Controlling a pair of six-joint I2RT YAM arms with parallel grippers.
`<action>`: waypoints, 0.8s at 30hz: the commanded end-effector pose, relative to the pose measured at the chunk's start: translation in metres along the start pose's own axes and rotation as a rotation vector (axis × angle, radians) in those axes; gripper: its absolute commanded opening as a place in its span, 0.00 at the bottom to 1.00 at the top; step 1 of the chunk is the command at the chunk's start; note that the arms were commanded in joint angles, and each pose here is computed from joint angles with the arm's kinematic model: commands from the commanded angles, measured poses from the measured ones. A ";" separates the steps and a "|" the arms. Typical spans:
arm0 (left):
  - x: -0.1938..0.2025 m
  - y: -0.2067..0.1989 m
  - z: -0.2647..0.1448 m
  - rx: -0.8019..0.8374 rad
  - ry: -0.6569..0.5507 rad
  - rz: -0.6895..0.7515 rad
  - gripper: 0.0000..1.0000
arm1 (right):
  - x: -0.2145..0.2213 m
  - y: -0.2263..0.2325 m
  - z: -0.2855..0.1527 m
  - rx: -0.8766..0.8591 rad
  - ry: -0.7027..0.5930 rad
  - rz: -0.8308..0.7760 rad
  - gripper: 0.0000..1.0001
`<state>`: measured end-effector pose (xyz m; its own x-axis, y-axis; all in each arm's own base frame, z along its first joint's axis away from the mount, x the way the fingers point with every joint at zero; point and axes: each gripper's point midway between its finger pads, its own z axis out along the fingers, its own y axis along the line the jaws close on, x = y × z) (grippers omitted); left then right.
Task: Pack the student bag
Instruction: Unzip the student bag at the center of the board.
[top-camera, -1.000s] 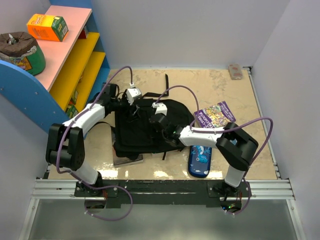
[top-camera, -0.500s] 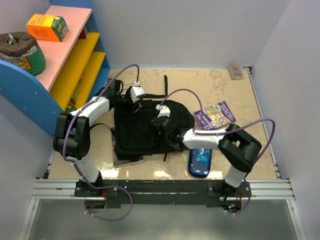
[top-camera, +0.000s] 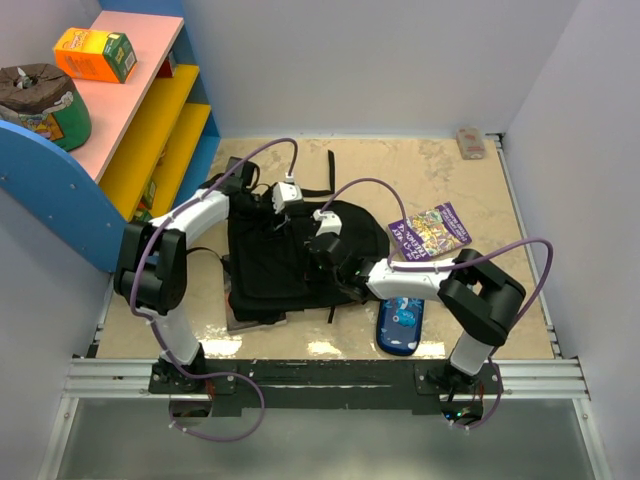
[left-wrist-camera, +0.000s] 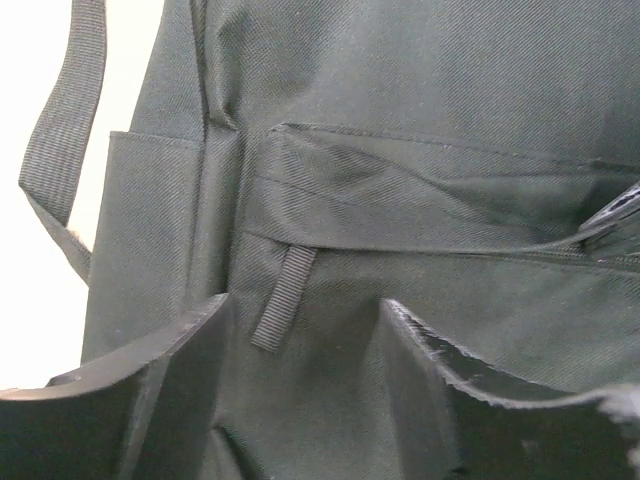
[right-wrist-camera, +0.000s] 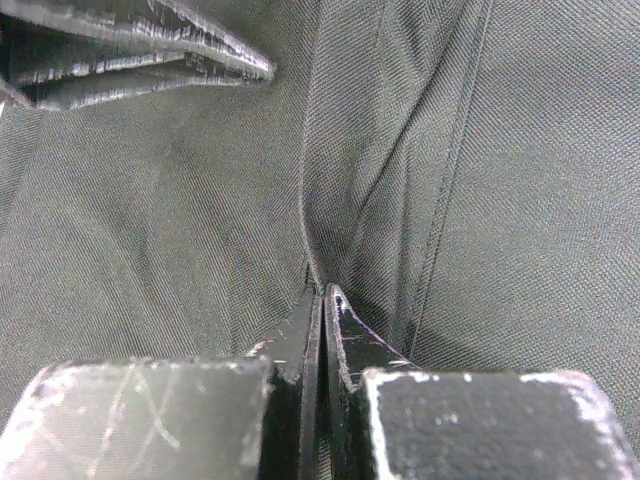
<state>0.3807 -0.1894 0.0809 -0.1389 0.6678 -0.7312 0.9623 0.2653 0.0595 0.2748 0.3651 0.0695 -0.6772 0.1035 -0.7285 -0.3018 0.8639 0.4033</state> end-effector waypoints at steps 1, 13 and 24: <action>-0.014 0.015 -0.005 -0.033 -0.019 0.054 0.60 | 0.007 0.002 -0.011 -0.021 0.034 0.003 0.00; -0.016 -0.004 0.000 0.014 -0.005 0.075 0.05 | 0.003 0.003 -0.015 -0.021 0.024 0.008 0.00; -0.015 -0.017 -0.017 -0.009 0.010 0.087 0.00 | -0.004 -0.004 -0.014 -0.009 0.012 0.040 0.00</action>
<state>0.3678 -0.1929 0.0834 -0.1091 0.7011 -0.7047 0.9708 0.2275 0.0760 0.2732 0.3613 0.0731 -0.6860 0.1185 -0.7179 -0.2929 0.8582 0.4215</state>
